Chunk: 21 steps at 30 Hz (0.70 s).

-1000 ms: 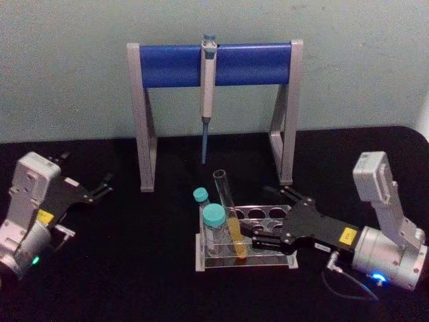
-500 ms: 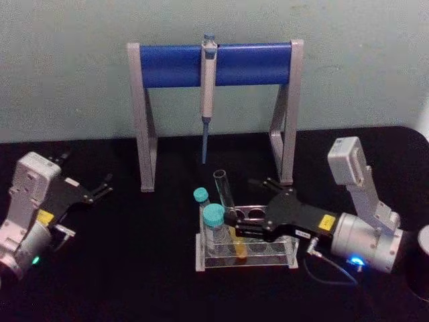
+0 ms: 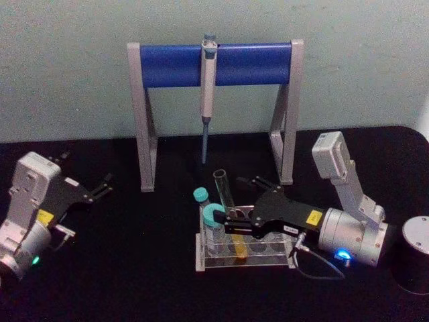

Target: Pick up the test tube from the test tube rack, shake it, then place it back into the test tube rack.

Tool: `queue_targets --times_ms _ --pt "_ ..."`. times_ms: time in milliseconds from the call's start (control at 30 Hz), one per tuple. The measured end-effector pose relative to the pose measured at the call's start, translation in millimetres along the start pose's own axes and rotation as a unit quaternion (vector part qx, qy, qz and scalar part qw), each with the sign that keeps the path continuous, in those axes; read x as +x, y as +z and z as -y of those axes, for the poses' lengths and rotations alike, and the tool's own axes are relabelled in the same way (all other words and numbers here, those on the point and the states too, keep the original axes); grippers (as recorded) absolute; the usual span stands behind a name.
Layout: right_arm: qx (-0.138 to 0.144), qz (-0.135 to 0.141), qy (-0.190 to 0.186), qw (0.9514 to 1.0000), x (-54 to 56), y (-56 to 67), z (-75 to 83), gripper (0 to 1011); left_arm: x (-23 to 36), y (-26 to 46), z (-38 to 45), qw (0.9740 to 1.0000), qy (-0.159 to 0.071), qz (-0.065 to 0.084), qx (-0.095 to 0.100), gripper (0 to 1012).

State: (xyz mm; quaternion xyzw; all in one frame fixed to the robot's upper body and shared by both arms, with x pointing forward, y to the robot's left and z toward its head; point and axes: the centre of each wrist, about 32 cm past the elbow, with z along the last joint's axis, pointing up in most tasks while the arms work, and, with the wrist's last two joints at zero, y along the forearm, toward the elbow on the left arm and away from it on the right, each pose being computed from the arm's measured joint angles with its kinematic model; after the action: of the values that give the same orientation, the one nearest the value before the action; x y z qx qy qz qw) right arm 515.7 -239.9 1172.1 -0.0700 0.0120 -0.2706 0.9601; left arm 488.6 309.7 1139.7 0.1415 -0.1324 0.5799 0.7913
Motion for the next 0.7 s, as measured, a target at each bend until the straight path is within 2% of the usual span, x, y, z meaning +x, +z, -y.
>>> queue_targets --times_ms 433,700 --pt "-0.001 0.004 0.004 1.0000 -1.1 0.1 -5.2 1000 0.0 0.0 0.0 1.0000 0.000 0.000 0.000 1001" --pt "0.005 0.023 -0.002 0.9997 -2.3 0.3 -5.5 1000 0.0 0.0 0.0 1.0000 0.000 0.000 0.000 1001"
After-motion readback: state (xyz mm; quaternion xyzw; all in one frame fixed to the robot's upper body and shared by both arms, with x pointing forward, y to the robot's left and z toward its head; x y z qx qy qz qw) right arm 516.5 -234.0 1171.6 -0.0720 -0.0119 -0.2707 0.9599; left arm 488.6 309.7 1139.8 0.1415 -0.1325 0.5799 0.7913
